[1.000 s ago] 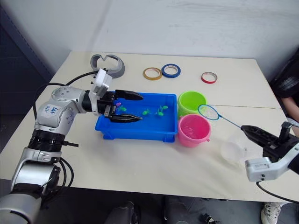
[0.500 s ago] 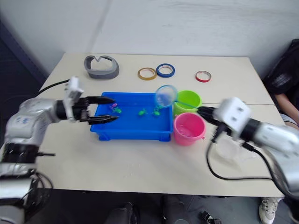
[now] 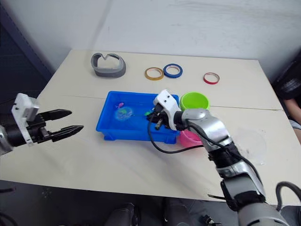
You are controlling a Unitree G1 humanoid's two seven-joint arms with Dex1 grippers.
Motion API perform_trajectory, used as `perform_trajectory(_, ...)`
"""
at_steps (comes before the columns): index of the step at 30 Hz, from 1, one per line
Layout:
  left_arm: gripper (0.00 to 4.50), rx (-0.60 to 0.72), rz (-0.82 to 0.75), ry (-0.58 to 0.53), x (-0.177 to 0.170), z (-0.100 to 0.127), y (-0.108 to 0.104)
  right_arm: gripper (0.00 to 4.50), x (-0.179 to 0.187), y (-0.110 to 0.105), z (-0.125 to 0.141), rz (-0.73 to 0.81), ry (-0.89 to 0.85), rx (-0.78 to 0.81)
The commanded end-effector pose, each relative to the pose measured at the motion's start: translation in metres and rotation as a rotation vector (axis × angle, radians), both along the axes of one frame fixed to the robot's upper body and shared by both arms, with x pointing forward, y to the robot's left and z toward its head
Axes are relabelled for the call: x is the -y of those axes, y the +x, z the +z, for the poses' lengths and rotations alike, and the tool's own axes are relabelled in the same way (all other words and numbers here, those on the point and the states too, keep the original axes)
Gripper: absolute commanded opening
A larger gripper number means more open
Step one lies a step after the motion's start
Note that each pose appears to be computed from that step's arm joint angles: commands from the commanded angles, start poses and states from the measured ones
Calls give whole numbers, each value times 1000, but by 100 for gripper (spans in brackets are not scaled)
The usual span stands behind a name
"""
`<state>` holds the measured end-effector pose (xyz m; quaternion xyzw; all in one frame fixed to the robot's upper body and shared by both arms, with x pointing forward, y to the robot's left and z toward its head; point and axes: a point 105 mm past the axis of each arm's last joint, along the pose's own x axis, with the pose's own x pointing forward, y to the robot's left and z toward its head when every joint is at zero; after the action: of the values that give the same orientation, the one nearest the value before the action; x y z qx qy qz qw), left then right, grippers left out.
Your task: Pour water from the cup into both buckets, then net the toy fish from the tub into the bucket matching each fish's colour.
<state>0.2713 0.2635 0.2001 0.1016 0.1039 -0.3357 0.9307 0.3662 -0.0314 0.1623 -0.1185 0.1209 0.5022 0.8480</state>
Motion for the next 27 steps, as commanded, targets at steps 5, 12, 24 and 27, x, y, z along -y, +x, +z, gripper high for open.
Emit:
perform_trajectory(5,449,59,45,-1,-4,13,-11,0,-21,21,5,8,1,27)
perform_trajectory(12,449,79,50,-2,-3,16,-9,0,-20,27,-1,35,-43,72)
perform_trajectory(24,449,99,24,-4,4,16,1,0,-13,44,-1,-75,-2,21)
perform_trajectory(27,449,106,19,-5,4,18,5,0,-22,46,3,-74,29,10)
